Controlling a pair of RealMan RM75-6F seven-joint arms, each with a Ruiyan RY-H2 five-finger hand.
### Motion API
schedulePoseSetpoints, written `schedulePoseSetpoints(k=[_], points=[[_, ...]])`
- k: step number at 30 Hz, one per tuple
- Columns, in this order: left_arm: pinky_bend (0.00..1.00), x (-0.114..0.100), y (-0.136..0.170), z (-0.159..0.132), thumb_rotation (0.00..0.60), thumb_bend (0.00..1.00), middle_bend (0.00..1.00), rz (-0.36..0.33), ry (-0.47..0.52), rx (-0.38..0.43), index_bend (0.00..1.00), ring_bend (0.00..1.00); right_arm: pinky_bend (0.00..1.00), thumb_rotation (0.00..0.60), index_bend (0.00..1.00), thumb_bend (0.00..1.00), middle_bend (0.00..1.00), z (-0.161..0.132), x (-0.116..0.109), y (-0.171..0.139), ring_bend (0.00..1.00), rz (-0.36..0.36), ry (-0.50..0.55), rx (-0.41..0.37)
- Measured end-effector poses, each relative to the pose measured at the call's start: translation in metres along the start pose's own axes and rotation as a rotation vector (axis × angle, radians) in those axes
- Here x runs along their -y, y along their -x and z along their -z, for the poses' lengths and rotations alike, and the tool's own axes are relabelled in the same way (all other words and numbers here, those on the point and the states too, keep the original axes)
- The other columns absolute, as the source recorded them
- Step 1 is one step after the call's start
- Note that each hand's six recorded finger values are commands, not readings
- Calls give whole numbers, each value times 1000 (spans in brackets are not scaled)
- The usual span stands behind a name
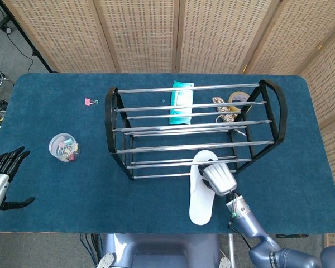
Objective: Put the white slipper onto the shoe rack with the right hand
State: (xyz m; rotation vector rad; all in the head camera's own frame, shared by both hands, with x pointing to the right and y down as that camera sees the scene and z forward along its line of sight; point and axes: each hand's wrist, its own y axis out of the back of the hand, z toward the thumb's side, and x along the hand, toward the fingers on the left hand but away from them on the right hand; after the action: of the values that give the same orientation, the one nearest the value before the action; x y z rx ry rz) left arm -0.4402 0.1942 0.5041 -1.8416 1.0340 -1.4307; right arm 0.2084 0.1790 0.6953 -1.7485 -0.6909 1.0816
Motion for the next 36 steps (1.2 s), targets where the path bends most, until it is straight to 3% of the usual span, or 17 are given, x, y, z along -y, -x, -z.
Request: schedulePoseSetpoints(k=[16,36], points=[[0,1,-3,2,600,0,0,7,0,-11,0,0,734,600,635,493,544,14,-2,26,542,-3,44,68],[0,2,-5,3,600,0,0,11,4,-14,0,0,734,600,635,492,544,14,-6,45,542,25,84,88]])
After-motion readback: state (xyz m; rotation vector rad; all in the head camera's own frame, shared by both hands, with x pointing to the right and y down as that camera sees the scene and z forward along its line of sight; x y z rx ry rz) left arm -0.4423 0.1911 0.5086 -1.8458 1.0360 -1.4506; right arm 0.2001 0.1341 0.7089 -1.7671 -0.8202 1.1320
